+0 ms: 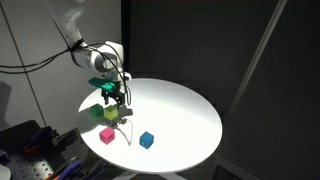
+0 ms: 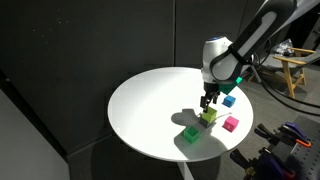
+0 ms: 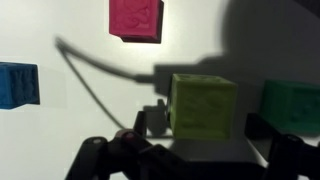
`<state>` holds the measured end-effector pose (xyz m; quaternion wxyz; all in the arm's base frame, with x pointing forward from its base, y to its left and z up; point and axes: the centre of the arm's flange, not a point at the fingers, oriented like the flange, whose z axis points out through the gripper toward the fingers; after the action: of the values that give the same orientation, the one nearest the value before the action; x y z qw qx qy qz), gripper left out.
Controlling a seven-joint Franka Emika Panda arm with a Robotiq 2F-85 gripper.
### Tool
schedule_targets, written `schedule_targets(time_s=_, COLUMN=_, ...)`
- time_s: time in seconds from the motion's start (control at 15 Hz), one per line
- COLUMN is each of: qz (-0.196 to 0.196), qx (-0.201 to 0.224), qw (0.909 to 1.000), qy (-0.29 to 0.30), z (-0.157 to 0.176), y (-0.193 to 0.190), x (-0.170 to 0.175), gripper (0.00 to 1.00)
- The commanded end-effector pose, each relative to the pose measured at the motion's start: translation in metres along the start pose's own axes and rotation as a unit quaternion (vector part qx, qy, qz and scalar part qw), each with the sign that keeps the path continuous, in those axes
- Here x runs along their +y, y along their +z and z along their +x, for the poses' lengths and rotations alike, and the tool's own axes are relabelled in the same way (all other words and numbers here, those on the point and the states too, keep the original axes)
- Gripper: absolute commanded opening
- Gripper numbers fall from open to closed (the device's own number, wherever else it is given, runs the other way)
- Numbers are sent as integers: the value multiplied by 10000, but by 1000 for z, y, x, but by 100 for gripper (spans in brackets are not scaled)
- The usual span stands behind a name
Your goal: Move the yellow cube from the right and back to the left
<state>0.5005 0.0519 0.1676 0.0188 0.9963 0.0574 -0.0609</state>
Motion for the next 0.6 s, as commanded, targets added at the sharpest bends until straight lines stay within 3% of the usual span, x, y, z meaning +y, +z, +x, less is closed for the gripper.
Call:
schedule_targets(time_s=0.0, qz=-10, qx=-62, qw=9998, qy=180, z=-6, y=-16, x=6, gripper=100)
schedule_targets(time_s=0.53, qz=9, qx=18, qw=9995, qy=312, z=-13, y=-38, x=10, gripper=100)
